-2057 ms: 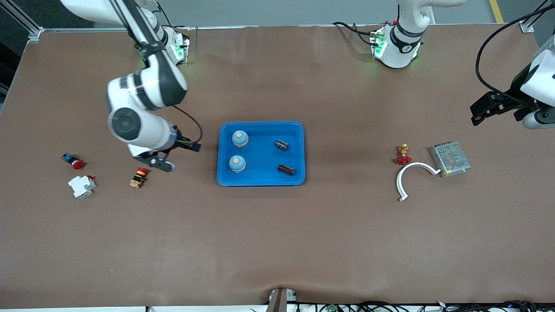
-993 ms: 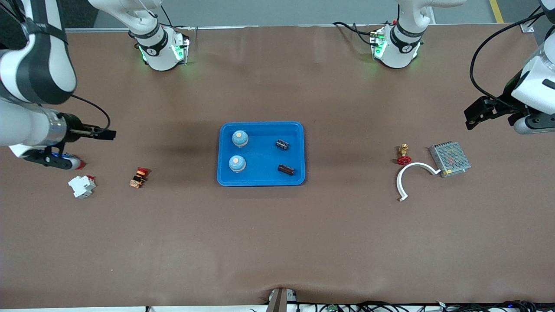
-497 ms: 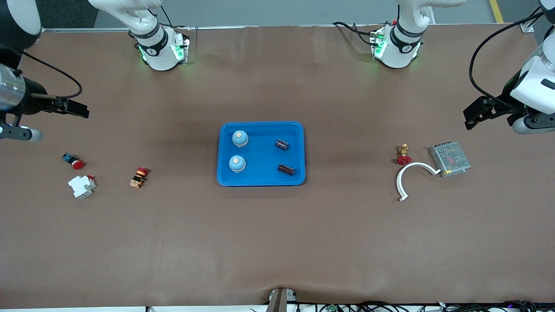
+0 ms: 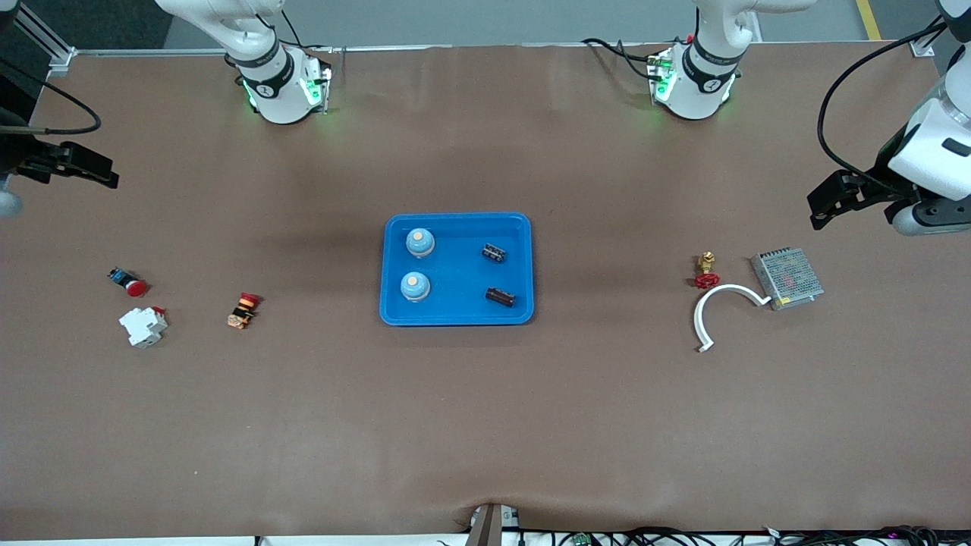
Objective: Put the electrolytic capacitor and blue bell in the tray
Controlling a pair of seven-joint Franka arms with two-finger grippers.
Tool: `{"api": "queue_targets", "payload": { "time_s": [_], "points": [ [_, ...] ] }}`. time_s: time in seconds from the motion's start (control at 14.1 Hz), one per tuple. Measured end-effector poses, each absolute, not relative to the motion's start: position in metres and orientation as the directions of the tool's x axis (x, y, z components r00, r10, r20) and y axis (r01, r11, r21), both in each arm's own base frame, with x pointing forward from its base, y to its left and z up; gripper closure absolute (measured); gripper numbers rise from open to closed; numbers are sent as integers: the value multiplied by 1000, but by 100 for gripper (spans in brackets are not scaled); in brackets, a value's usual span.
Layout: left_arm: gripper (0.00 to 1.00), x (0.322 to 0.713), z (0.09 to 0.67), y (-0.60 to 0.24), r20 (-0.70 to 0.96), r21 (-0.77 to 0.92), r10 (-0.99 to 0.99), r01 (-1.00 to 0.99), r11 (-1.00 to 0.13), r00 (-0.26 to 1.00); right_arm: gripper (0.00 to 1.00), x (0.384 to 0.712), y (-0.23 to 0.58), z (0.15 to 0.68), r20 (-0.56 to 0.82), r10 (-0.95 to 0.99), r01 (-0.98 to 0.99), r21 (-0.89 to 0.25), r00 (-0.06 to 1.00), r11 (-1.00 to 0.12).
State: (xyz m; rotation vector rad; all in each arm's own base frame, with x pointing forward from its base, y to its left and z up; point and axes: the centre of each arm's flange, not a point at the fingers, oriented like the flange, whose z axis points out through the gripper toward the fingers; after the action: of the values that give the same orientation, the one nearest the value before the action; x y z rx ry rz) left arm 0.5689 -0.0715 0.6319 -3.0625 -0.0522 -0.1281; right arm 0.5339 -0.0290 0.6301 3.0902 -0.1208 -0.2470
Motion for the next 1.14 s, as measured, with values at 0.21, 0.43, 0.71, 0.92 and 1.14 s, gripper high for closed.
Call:
{"api": "queue_targets", "payload": {
  "time_s": [0.21,0.43,0.71,0.92,1.14],
  "points": [
    [0,571,628,-76,82,-75,22,28,-997,996,0,534,-31,645,-124,-84,-79,45,989,-996],
    [0,571,628,-77,84,-74,21,27,-997,996,0,533,-40,659,-93,-100,-96,45,991,-994],
    [0,571,628,-77,84,-74,21,27,-997,996,0,532,-50,685,-33,-119,-117,44,992,-992],
    [0,571,628,-77,85,-74,21,28,-997,996,0,532,-53,700,1,-125,-125,43,992,-991],
    [0,571,628,-77,85,-74,21,28,-997,996,0,536,-55,701,6,-129,-129,43,992,-991]
  ]
}}
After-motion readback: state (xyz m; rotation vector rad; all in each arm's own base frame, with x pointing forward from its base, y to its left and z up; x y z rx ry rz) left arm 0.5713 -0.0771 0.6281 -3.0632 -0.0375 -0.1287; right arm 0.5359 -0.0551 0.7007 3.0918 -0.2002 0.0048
